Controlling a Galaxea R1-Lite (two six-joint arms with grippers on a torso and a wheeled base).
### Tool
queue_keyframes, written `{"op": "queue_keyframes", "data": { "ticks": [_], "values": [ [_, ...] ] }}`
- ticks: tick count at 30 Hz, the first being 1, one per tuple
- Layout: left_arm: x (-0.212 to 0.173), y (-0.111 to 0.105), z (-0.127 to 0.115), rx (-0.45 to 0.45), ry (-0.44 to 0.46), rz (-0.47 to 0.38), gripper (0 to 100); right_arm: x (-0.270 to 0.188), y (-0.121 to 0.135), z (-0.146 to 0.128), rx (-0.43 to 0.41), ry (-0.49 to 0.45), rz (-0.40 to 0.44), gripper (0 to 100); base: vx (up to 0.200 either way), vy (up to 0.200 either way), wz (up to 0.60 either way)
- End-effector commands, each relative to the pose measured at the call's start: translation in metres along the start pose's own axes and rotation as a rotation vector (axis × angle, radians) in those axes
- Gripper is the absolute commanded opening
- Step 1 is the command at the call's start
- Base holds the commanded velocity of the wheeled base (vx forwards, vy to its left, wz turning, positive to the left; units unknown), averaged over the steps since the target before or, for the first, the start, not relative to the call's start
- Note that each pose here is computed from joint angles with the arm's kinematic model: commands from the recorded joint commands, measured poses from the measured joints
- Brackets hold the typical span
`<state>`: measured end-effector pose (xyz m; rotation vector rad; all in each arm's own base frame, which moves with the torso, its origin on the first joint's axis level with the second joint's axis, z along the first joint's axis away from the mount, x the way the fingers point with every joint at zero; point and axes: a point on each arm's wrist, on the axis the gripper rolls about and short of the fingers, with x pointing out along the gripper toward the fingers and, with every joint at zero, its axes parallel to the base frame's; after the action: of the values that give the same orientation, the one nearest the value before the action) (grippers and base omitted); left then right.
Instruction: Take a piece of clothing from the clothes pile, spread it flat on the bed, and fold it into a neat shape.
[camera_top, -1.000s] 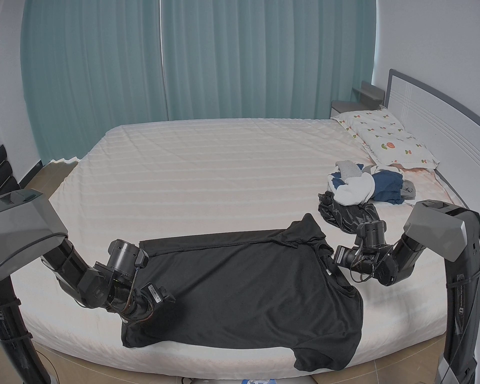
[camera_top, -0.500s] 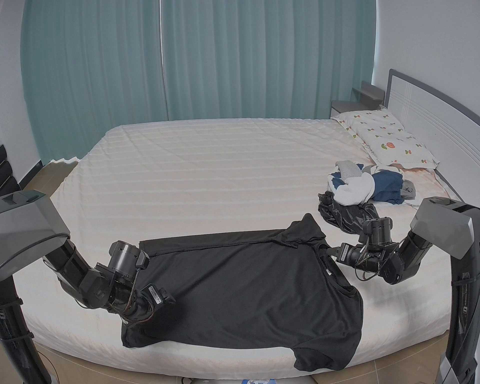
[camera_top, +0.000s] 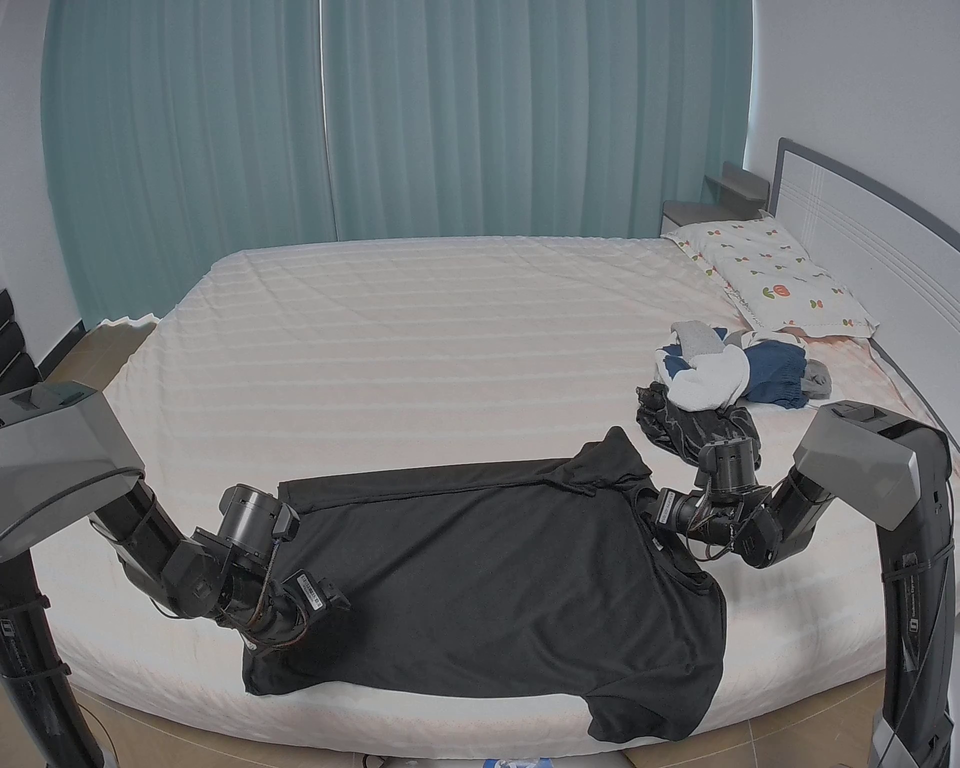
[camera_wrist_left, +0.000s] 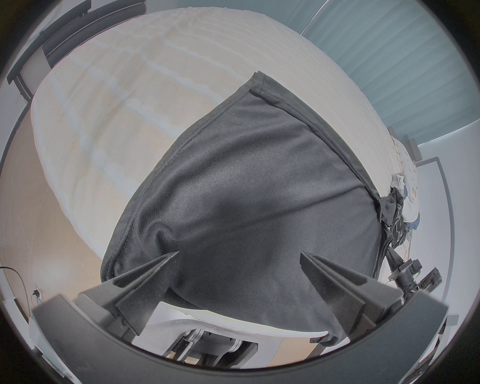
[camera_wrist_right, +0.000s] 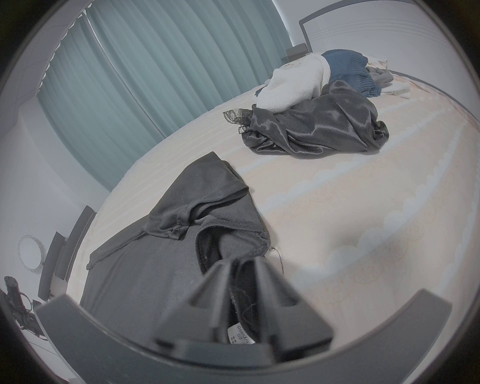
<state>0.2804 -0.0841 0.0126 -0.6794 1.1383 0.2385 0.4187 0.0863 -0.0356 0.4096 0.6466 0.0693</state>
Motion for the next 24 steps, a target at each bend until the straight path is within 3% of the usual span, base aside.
{"op": "queue_keyframes", "data": {
  "ticks": [1,8,18,24],
  "values": [
    [0.001,0.001,0.001,-0.002,0.0,0.004,100,0.003,-0.002,-0.002,0.001,0.005,-0.005,0,0.0,0.0,0.0],
    [0.002,0.001,0.001,-0.004,0.002,0.008,100,0.002,-0.006,-0.001,0.007,0.003,-0.012,0,0.0,0.0,0.0],
    [0.003,0.002,0.001,-0.004,0.004,0.01,100,-0.014,-0.026,0.029,0.035,-0.072,-0.049,0,0.0,0.0,0.0],
    [0.004,0.002,0.0,-0.002,0.007,0.014,100,-0.01,-0.037,0.027,0.007,-0.06,-0.062,0,0.0,0.0,0.0]
  ]
}}
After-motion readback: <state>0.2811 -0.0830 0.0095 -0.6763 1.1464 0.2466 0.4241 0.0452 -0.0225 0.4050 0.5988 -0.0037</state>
